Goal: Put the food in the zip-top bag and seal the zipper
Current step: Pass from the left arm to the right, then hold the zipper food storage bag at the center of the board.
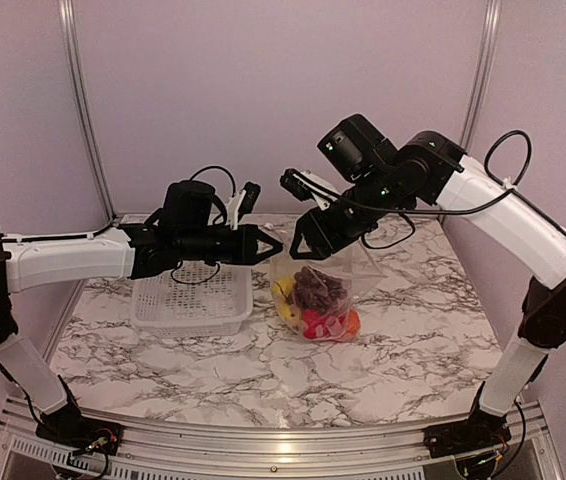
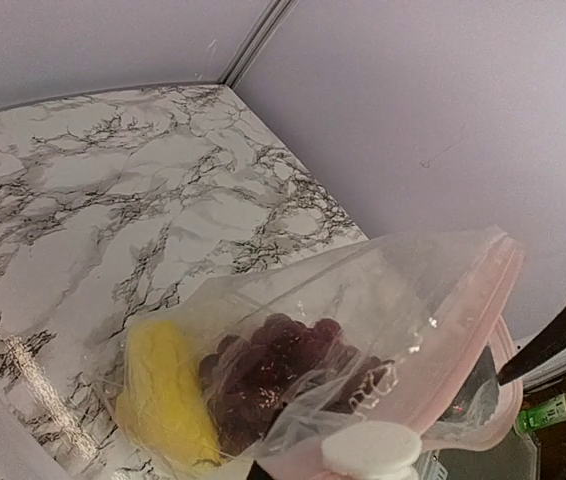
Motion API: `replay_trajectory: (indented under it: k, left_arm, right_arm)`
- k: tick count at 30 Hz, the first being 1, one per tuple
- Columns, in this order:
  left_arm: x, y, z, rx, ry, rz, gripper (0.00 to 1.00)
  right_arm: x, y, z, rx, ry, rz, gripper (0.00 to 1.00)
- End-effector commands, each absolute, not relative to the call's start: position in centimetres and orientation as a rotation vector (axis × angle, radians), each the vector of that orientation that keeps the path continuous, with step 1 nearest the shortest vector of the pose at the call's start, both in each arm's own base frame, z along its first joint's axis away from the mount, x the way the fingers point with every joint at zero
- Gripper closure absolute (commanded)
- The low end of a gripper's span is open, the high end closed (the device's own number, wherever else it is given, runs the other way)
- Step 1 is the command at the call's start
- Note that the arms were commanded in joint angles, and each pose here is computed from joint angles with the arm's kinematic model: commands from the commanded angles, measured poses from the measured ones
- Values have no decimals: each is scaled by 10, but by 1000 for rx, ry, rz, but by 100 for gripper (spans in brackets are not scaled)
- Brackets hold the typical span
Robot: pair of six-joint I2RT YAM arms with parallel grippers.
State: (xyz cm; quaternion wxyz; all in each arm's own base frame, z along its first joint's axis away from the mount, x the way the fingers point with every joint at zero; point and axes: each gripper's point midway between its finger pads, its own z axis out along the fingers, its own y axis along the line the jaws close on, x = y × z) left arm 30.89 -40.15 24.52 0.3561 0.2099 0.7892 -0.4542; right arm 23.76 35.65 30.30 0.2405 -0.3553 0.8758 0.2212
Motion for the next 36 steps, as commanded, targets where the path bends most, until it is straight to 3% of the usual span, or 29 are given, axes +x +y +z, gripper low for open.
replay_trajectory:
  k: [1, 7, 9, 13, 15, 18, 22, 26, 36]
  left_arm:
    - [294, -402, 291, 569, 1941, -1253, 100]
    - [286, -399, 297, 584, 1931, -1272, 100]
    - [284, -398, 298, 596, 1927, -1277, 100]
    - [275, -398, 298, 650, 1909, -1290, 100]
    - [268, -395, 295, 717, 1885, -1271, 92]
    - [265, -381, 286, 784, 1845, -1156, 61]
    - [261, -359, 286, 804, 1741, -1034, 35]
    - [244, -360, 282, 934, 1644, -1048, 33]
    - [234, -385, 288, 1029, 1519, -1187, 41]
  right_arm:
    - [252, 358, 285, -1009, 2390, 487, 55]
    - [255, 366, 290, -998, 2358, 523, 62]
    - [259, 364, 289, -991, 2355, 492, 71]
    - [266, 363, 291, -982, 2328, 460, 100]
    - [267, 364, 297, -992, 2303, 462, 100]
    - [260, 364, 307, -1041, 2254, 503, 100]
    - [236, 362, 313, -1148, 2212, 603, 100]
    - [207, 360, 313, -1224, 2200, 742, 100]
    - [188, 355, 318, -1268, 2197, 829, 100]
